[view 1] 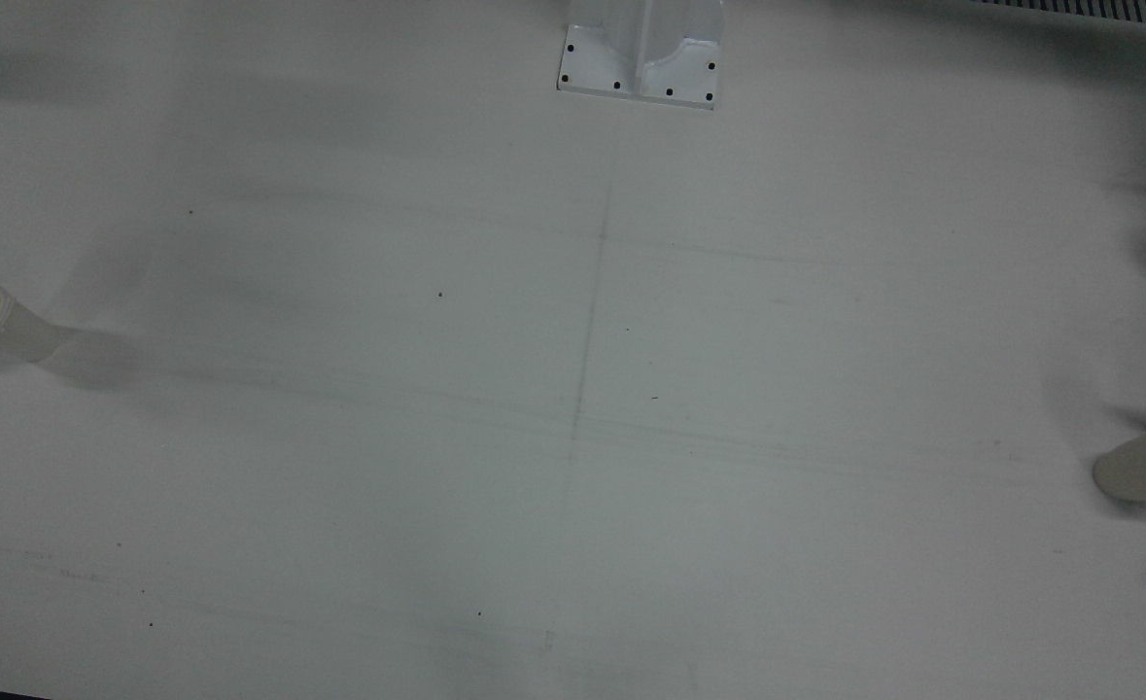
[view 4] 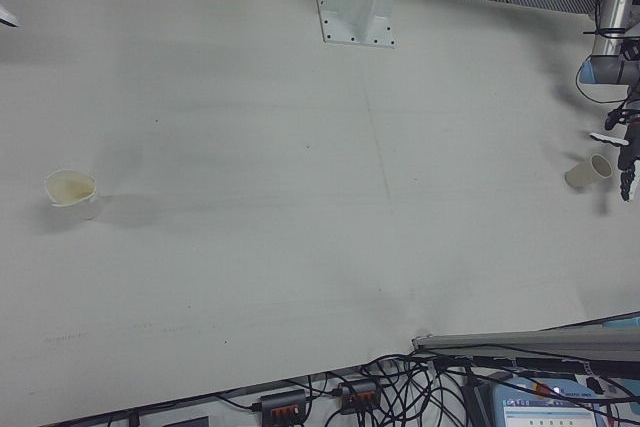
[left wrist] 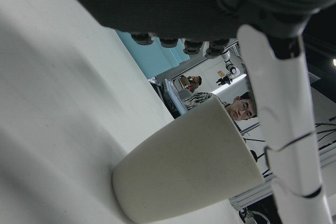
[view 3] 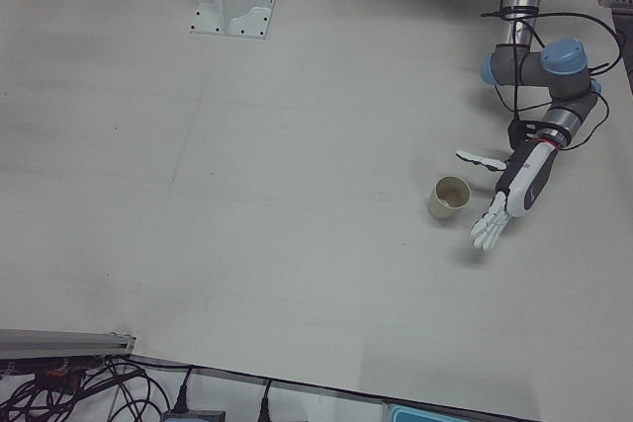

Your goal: Pour water

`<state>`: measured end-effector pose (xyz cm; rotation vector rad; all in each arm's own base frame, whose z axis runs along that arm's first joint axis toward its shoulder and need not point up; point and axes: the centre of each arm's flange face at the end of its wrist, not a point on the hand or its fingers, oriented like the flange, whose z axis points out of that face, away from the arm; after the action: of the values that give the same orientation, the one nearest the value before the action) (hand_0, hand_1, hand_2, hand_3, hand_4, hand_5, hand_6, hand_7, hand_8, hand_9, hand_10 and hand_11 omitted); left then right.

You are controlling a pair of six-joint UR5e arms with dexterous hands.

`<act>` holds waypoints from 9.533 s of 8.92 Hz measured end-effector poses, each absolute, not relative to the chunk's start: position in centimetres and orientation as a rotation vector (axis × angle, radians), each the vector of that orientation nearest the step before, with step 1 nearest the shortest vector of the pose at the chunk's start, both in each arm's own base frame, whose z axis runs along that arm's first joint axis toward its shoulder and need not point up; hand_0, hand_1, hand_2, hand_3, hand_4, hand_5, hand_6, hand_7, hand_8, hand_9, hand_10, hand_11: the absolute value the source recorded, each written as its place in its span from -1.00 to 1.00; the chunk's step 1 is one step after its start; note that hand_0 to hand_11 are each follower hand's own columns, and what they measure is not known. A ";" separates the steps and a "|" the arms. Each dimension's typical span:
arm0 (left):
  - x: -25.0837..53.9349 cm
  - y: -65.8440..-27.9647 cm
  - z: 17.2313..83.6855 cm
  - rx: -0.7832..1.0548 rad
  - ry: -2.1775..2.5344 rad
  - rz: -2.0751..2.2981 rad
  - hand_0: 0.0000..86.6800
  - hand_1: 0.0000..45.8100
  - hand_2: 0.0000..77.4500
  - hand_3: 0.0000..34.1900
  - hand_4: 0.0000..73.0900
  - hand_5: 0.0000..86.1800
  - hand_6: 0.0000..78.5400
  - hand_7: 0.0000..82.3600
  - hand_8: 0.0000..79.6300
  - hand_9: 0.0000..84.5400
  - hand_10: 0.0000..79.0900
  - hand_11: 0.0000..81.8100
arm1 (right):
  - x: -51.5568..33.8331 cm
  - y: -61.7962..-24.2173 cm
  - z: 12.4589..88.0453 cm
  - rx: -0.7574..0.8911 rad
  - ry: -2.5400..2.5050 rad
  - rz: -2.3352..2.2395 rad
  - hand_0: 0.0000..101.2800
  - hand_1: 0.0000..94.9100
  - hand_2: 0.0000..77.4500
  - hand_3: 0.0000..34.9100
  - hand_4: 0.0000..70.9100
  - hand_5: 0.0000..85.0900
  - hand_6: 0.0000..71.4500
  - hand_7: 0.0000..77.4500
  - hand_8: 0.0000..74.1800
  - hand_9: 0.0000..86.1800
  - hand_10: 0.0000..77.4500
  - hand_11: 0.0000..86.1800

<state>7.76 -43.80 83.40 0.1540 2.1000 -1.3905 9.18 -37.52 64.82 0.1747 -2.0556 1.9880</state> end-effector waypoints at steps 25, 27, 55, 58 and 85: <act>12.9 -46.4 74.4 -0.154 2.131 -1.619 0.49 -0.10 -0.06 -1.00 -0.09 0.22 -0.86 -0.66 -0.99 -0.94 -0.93 -0.84 | 8.0 -39.1 75.4 0.150 -2.051 1.947 -0.03 -0.59 -0.32 -0.92 -0.34 -0.44 -0.71 -0.68 -0.90 -0.84 -0.82 -0.72; 12.8 -46.1 72.7 -0.175 2.122 -1.640 0.49 -0.10 -0.06 -1.00 -0.09 0.22 -0.86 -0.66 -0.99 -0.94 -0.93 -0.84 | 6.6 -40.1 81.3 0.116 -2.020 1.943 0.00 -0.53 -0.28 -0.92 -0.18 -0.37 -0.59 -0.56 -0.94 -0.86 -0.87 -0.81; 16.4 -44.9 63.0 -0.270 2.148 -1.533 0.61 -0.14 0.01 -1.00 -0.06 0.20 -0.85 -0.67 -0.99 -0.95 -0.92 -0.84 | -13.1 -47.3 50.7 0.147 -1.986 1.633 0.59 -0.47 0.24 -0.80 -0.03 0.47 0.47 0.58 0.19 0.30 0.14 0.52; 29.6 -47.8 50.3 -0.441 2.089 -1.426 0.66 -0.14 0.01 -1.00 -0.06 0.22 -0.81 -0.63 -0.99 -0.95 -0.94 -0.84 | -9.4 -47.9 35.4 0.223 -2.091 1.638 0.59 -0.47 0.24 -0.86 0.11 0.47 0.57 0.59 0.21 0.33 0.04 0.47; 16.1 -45.7 71.5 -0.332 2.103 -1.624 0.44 -0.21 0.04 -1.00 -0.06 0.22 -0.79 -0.63 -0.99 -0.96 -0.90 -0.81 | -6.1 -51.1 86.5 -0.008 -2.178 2.076 0.59 -0.68 0.44 -0.72 0.32 0.59 0.71 0.69 0.46 0.38 0.80 0.62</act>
<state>16.09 -45.67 71.49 -0.3321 2.1033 -1.6242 -6.11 -51.11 86.49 -0.0083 -2.1776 2.0756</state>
